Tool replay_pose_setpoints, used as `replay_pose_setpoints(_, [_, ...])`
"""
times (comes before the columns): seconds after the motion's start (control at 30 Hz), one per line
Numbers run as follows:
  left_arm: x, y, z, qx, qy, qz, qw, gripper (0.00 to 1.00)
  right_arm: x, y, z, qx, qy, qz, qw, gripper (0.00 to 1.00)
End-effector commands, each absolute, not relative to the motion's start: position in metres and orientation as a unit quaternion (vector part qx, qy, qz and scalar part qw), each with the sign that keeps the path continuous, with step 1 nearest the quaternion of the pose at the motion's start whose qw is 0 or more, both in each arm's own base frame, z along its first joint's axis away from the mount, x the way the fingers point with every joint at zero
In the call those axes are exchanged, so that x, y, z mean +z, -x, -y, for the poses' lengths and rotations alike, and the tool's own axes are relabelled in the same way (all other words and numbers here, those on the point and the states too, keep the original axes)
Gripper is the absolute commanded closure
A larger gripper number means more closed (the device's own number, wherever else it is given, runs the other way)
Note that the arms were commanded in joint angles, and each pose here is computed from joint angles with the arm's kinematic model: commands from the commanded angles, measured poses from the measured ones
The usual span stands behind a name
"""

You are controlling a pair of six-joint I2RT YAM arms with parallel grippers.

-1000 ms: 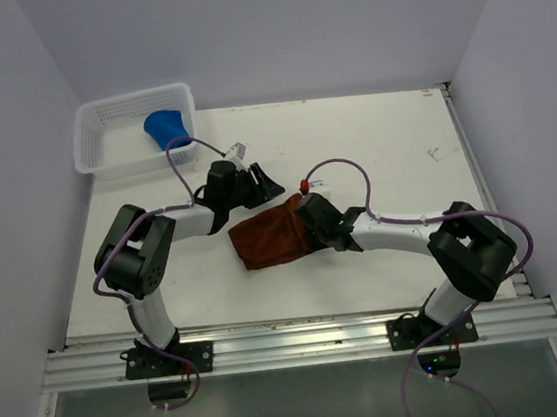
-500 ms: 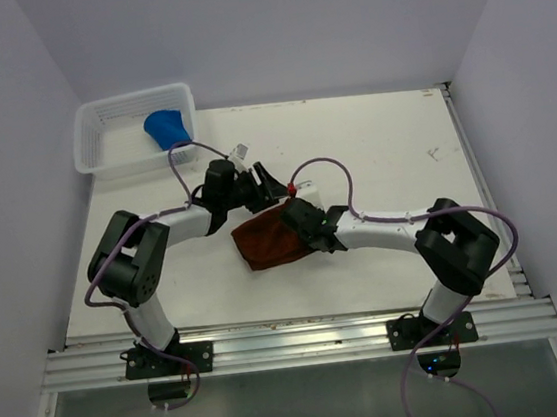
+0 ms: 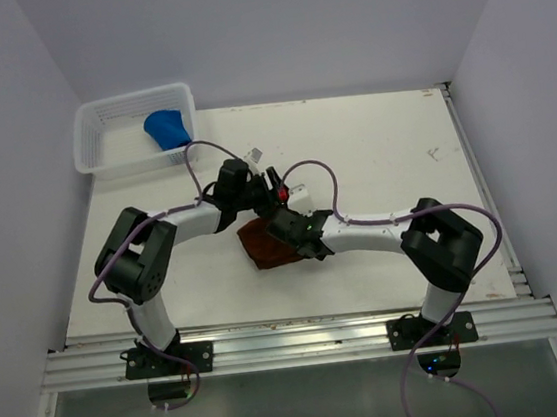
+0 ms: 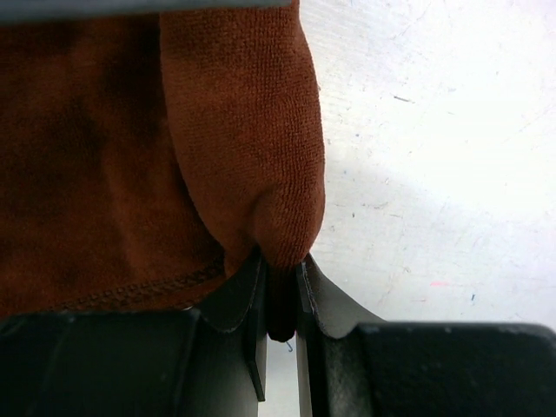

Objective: Roll the towels
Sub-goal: Roll the towel

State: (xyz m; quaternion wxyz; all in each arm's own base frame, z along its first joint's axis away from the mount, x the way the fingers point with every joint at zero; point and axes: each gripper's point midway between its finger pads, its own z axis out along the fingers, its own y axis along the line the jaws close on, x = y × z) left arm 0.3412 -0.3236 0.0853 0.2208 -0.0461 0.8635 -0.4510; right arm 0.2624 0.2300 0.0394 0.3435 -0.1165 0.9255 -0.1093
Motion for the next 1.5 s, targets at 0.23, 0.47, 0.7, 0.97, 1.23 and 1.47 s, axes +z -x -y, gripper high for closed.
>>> replay_pose_setpoints(0.23, [0.072, -0.355, 0.321, -0.396, 0.025, -0.884, 0.247, 0.38, 0.052, -0.264, -0.248, -0.142, 0.132, -0.903, 0.384, 1.00])
replay_pose_setpoints(0.47, [0.064, -0.357, 0.319, -0.386, 0.023, -0.888, 0.250, 0.49, 0.050, -0.262, -0.248, -0.137, 0.129, -0.899, 0.397, 1.00])
replay_pose_setpoints(0.7, [0.045, -0.358, 0.311, -0.357, 0.021, -0.900, 0.249, 0.75, 0.051, -0.261, -0.251, -0.132, 0.136, -0.895, 0.403, 1.00])
replay_pose_setpoints(0.97, [0.029, -0.353, 0.304, -0.352, 0.026, -0.900, 0.256, 0.98, 0.055, -0.253, -0.254, -0.121, 0.144, -0.893, 0.409, 0.85])
replay_pose_setpoints(1.23, [0.026, -0.346, 0.300, -0.383, 0.021, -0.880, 0.281, 1.00, 0.080, -0.233, -0.263, -0.008, 0.166, -0.896, 0.412, 0.46])
replay_pose_setpoints(1.47, [0.027, -0.339, 0.299, -0.403, 0.015, -0.866, 0.295, 1.00, 0.108, -0.229, -0.269, 0.150, 0.099, -0.894, 0.411, 0.34])
